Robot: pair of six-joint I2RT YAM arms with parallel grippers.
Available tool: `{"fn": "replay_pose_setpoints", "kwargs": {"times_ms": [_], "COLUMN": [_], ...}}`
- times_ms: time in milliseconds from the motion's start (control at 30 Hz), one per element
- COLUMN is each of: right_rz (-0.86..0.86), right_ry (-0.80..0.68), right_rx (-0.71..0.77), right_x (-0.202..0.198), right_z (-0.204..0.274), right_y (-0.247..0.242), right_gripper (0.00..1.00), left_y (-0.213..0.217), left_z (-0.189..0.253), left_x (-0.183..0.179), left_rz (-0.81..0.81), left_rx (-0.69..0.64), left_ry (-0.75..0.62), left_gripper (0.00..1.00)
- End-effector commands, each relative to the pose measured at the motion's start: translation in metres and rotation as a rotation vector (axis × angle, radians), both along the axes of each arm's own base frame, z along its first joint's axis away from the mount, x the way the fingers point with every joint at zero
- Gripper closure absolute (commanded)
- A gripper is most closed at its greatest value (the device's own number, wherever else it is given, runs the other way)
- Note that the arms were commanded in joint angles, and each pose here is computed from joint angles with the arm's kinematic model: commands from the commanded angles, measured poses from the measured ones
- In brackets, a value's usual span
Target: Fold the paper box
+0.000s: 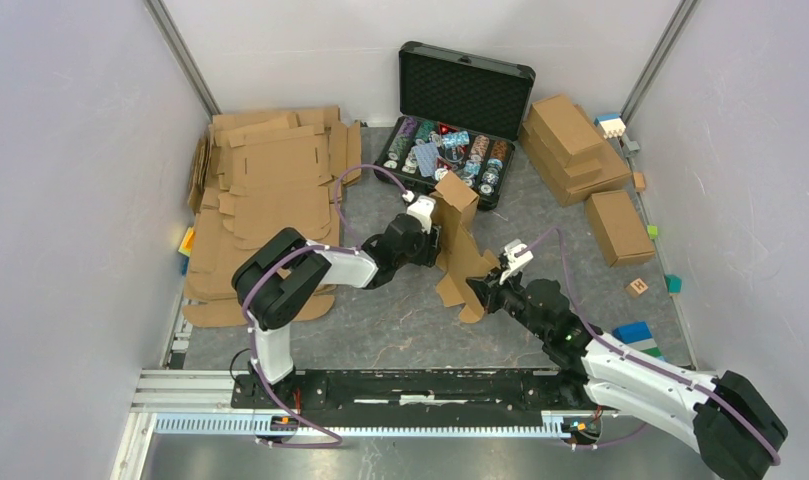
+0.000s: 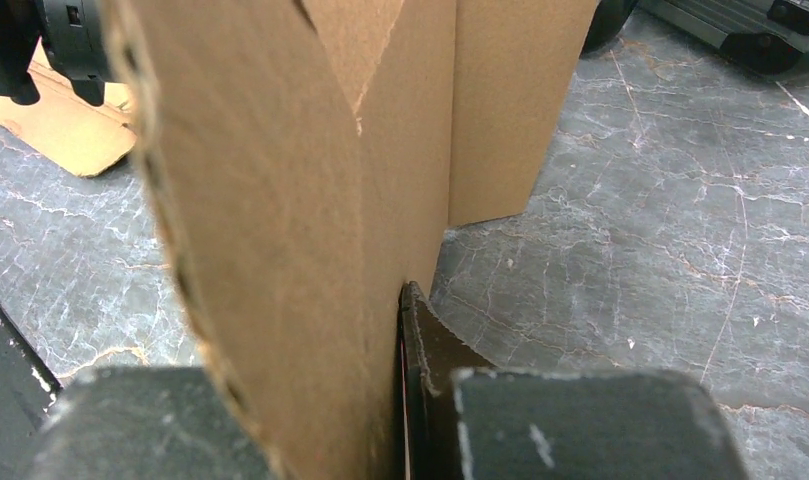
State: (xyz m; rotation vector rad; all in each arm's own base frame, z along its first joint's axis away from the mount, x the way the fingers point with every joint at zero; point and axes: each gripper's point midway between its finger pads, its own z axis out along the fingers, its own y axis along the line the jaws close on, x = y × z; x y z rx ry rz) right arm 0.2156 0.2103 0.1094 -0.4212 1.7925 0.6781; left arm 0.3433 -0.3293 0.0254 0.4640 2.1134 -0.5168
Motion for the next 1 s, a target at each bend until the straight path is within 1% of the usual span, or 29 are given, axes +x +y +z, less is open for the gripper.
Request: {"fn": "replay_pose_setpoints", "kwargs": {"times_ms": [0,33,100,200,400,700,800,900,967], "right_rz": [-0.021,-0.03,-0.053,-0.086,-0.118,-0.137,-0.13,-0.125,-0.138], "right_ry": [0.019,0.018,0.012,-0.002,-0.019,-0.062,-0.086,-0.113,-0.127], "right_rx": [-0.021,-0.028,-0.037,-0.046,-0.058,-0.049,-0.037,-0.022,-0.012], "right_x": [0.001,0.002,0.003,0.005,0.006,0.007,0.006,0.005,0.004], "right_z": [0.001,0.002,0.003,0.006,0.013,0.038,0.051,0.066,0.075], "right_y": [-0.001,-0.003,-0.008,-0.015,-0.024,-0.03,-0.03,-0.031,-0.035], "right_gripper": [0.89,0.88,0.81,0.7,0.57,0.25,0.19,0.15,0.15], "left_y": [0.001,0.003,0.007,0.01,0.012,0.014,0.014,0.014,0.014], "left_z": [-0.015,-0.017,-0.019,-0.023,-0.03,-0.039,-0.04,-0.04,-0.041], "left_x": [-0.005,-0.005,-0.004,-0.005,-0.008,-0.013,-0.013,-0.013,-0.014], "left_rz": [0.036,0.044,0.061,0.073,0.062,0.029,0.03,0.03,0.026], "left_rx": [0.044,0.059,0.087,0.109,0.157,0.233,0.234,0.231,0.23], "left_ry": [0.044,0.042,0.04,0.041,0.034,0.009,0.012,0.013,0.019], "left_gripper": [0.44,0.44,0.44,0.46,0.47,0.46,0.46,0.46,0.46]}}
